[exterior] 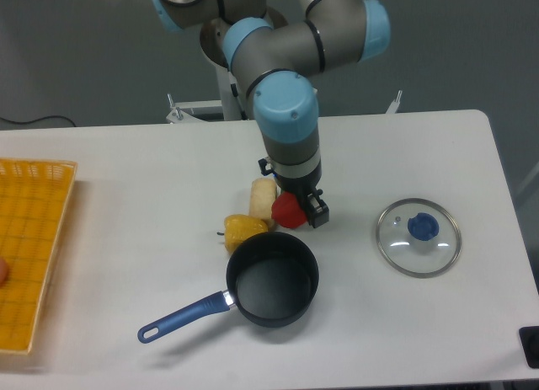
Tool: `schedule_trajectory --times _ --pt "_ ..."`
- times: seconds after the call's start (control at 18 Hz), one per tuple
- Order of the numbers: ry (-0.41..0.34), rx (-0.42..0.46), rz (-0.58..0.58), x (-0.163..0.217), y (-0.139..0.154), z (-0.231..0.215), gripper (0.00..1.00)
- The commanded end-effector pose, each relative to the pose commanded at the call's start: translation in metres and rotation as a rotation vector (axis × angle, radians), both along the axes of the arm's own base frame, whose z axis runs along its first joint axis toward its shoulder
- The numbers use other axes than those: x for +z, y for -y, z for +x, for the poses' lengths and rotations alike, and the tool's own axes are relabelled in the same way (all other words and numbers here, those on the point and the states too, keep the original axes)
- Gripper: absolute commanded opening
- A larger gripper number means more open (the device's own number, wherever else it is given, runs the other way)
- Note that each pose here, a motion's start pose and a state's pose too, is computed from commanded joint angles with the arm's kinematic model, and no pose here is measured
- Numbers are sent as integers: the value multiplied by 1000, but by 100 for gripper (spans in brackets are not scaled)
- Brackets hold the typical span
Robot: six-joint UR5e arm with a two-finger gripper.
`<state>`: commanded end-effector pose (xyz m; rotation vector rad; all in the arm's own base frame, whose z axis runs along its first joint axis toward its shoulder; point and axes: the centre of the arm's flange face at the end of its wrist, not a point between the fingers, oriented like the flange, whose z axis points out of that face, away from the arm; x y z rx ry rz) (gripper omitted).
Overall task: Pick up the red pepper
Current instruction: 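Lift the red pepper up off the table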
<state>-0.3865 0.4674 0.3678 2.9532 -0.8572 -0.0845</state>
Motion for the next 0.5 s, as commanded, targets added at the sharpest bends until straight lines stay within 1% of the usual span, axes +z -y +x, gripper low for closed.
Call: schedule_trajectory --times 0.5 --pt "8 16 12 -1 -2 1 55"
